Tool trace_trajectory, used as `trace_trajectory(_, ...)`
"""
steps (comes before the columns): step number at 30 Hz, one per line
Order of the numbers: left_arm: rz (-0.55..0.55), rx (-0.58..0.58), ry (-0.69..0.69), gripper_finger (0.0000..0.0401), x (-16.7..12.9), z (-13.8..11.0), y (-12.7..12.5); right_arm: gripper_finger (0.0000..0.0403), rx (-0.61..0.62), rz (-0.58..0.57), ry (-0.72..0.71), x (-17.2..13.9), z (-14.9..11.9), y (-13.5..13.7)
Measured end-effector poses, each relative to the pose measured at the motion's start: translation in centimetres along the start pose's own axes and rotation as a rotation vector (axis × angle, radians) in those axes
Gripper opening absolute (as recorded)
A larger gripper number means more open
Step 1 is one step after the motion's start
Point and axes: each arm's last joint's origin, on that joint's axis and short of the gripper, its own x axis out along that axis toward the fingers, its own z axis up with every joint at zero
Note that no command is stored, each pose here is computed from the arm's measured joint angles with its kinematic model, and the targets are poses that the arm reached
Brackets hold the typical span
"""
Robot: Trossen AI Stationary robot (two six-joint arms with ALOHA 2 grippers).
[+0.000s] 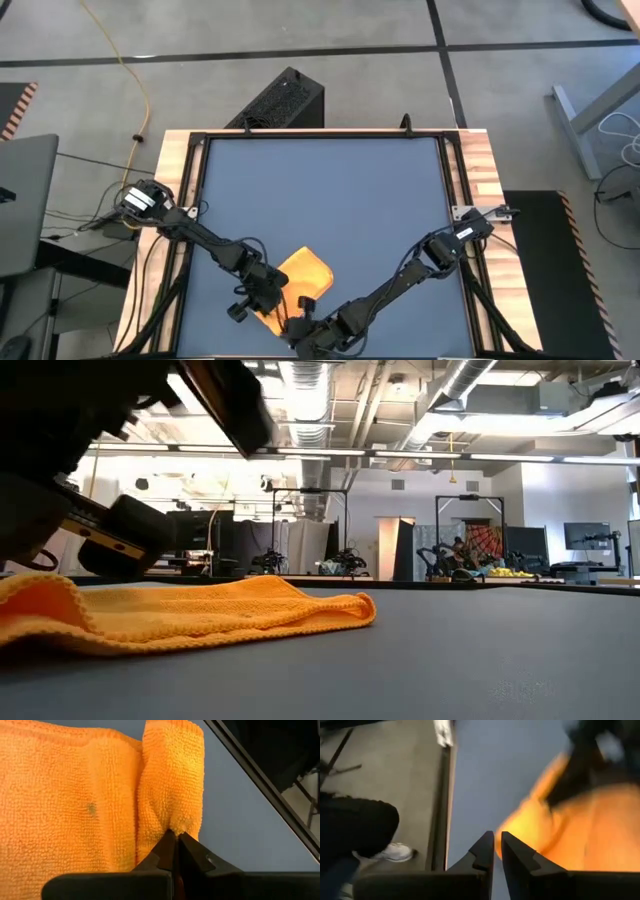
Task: Roll towel
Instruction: Roll the orange microfiber towel
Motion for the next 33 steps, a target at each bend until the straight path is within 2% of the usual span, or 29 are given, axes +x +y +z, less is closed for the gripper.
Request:
trace_trajectory(4,-0.034,-0.008,-0.018,0.0000,-0.5,-0.1,0.9,0.0087,-0.211,0.007,-0.026,-0.1,0.2,0.2)
trace_trajectory(7,-0.045,-0.031,-0.031,0.0000,-1.0,-0.2,1.7,0.0119,-0.303,0.003,-0.023,0.0,0.2,0.1)
trace_trajectory(14,-0.052,-0.061,-0.050,0.0000,-1.7,-0.4,3.1,0.0218,-0.345,-0.050,-0.015,1.4,0.2,-1.5)
trace_trajectory(17,-0.075,-0.050,-0.056,0.0000,-1.9,-0.5,3.3,0.0240,-0.355,-0.086,-0.017,2.5,-0.2,-2.2)
trace_trajectory(21,-0.088,-0.048,-0.056,0.0000,-1.9,-0.5,3.4,0.0242,-0.375,-0.190,-0.009,3.5,-1.4,-2.9)
trace_trajectory(23,-0.090,-0.046,-0.054,0.0000,-1.9,-0.6,3.4,0.0238,-0.377,-0.200,-0.008,3.7,-1.8,-2.9)
trace_trajectory(28,-0.101,-0.018,-0.054,0.0000,-1.9,-0.6,3.3,0.0225,-0.293,-0.201,-0.017,4.0,-2.6,-2.5)
trace_trajectory(33,-0.086,0.018,-0.055,0.0003,-1.9,-0.6,3.3,0.0176,-0.034,-0.230,-0.041,4.5,-3.3,-2.8)
